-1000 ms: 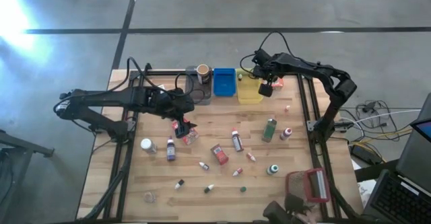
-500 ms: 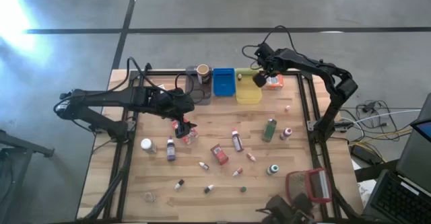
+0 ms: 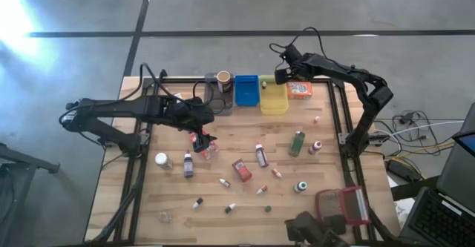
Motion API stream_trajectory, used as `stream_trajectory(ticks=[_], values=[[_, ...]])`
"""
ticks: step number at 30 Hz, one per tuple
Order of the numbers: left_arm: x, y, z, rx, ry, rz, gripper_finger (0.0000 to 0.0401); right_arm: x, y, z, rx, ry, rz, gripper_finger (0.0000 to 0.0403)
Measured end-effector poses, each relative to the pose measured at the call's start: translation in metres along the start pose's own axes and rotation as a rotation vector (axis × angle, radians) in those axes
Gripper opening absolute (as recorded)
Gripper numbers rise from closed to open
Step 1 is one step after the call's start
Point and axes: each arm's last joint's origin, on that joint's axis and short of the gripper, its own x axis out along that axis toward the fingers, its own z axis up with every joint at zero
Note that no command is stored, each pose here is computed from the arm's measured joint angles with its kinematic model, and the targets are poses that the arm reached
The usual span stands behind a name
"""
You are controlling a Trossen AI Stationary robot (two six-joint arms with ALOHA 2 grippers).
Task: Pick & Place Kitchen Items
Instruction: Put the orange cereal box into the blue bin
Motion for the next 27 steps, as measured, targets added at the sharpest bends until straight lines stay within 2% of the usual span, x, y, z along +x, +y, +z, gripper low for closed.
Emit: stream_trajectory(ticks=[6, 22, 27], values=[[0.000, 0.000, 0.000, 0.000, 0.000, 0.000, 0.0355, 0.001, -0.003, -0.003, 0.110, 0.000, -0.063, 0.0288], [0.000, 0.000, 0.000, 0.000, 0.000, 0.000, 0.0355, -0.007, 0.006, 0.007, 0.358, -0.121, 0.027, 0.0193], [0.000, 0.000, 0.000, 0.000, 0.000, 0.000, 0.0355, -0.020, 0.009, 0.008, 0.374, -0.207, 0.012, 0.0165]])
